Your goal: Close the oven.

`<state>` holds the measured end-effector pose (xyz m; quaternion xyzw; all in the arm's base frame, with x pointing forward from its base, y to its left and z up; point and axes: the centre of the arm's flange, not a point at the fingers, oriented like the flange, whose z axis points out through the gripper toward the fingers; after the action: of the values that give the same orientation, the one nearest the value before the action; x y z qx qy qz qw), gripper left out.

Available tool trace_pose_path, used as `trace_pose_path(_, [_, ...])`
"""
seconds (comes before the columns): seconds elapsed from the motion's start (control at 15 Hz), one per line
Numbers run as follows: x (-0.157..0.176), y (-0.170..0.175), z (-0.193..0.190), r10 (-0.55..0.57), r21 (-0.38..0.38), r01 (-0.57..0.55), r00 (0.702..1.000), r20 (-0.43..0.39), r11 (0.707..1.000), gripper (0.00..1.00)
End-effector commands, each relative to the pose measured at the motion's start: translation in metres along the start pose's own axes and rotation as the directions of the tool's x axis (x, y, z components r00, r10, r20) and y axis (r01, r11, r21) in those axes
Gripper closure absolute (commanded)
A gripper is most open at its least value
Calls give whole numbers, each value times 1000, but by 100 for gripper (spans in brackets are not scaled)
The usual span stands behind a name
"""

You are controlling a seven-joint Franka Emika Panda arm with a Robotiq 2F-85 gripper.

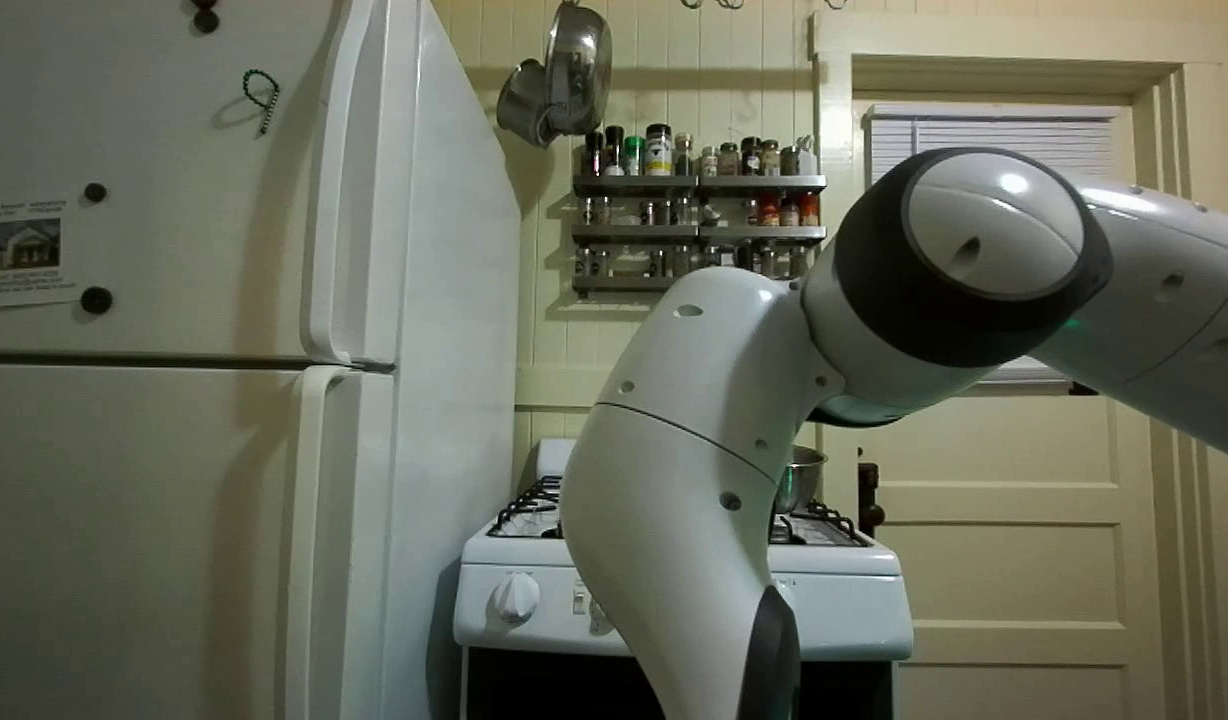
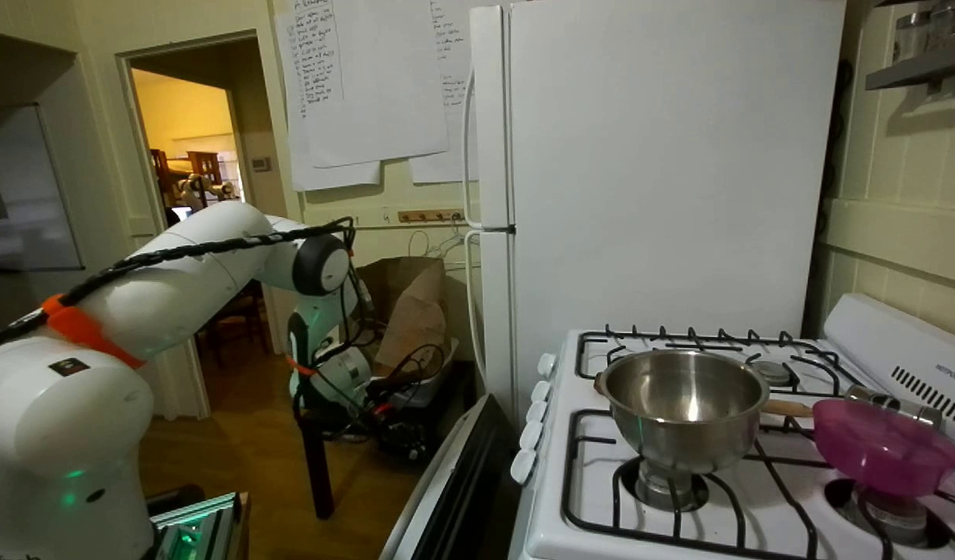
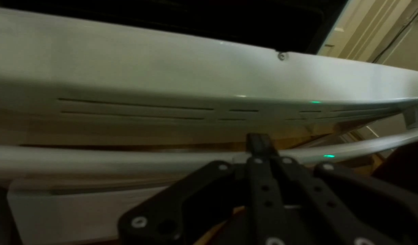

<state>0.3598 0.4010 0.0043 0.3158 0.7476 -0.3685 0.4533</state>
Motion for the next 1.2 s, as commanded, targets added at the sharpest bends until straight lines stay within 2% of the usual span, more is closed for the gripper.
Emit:
trace_pose_path(0.0, [12,9,8,1,-68,-5,998,-57,998,100])
trace_pose_path(0.4, [13,15,-3,-24,-99,17,997,-70,995,100])
trace_pose_path(0.8, [29,21,3,-41,-180,9,984,-175,984,100])
trace_pose_path(1.13, [30,9,29,-19,-111,0,984,-176,994,100])
